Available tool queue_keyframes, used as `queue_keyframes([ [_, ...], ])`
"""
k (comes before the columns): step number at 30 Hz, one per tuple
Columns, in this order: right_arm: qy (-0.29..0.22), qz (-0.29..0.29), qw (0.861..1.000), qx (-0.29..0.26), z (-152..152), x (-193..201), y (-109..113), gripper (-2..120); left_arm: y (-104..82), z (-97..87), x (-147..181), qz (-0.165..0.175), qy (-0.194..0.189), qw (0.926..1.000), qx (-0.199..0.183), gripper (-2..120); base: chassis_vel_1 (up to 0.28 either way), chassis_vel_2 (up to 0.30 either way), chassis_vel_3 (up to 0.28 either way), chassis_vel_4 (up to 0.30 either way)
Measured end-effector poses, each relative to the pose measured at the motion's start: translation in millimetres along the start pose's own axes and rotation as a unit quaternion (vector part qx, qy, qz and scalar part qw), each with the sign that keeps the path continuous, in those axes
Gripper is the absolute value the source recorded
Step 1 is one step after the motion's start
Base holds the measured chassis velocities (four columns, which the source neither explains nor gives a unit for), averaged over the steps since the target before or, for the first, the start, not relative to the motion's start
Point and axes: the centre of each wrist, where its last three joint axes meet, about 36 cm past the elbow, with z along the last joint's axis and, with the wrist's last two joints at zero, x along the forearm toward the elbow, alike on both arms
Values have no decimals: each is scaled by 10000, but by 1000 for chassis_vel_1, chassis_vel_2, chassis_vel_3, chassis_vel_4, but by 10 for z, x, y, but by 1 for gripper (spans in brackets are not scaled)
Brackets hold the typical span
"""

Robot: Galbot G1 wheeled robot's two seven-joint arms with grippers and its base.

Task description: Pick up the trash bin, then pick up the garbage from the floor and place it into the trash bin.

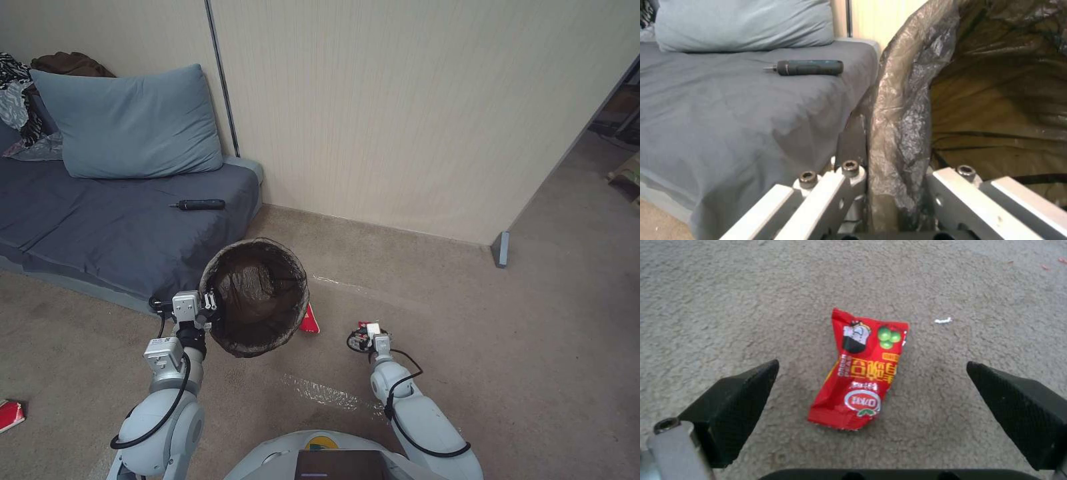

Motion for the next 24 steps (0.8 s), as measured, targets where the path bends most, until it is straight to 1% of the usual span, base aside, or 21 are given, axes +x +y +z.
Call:
queue_keyframes([
  [21,-66,-27,10000,39,66,-30,32,100,-38,35,14,11,2,10000,-60,3,0,0,0,0],
  [22,-70,-23,10000,46,65,-38,33,100,-38,35,14,11,2,10000,-61,3,0,0,0,0],
  [24,-68,-15,10000,53,72,-50,31,95,-38,35,14,9,3,10000,-62,3,0,0,0,0],
])
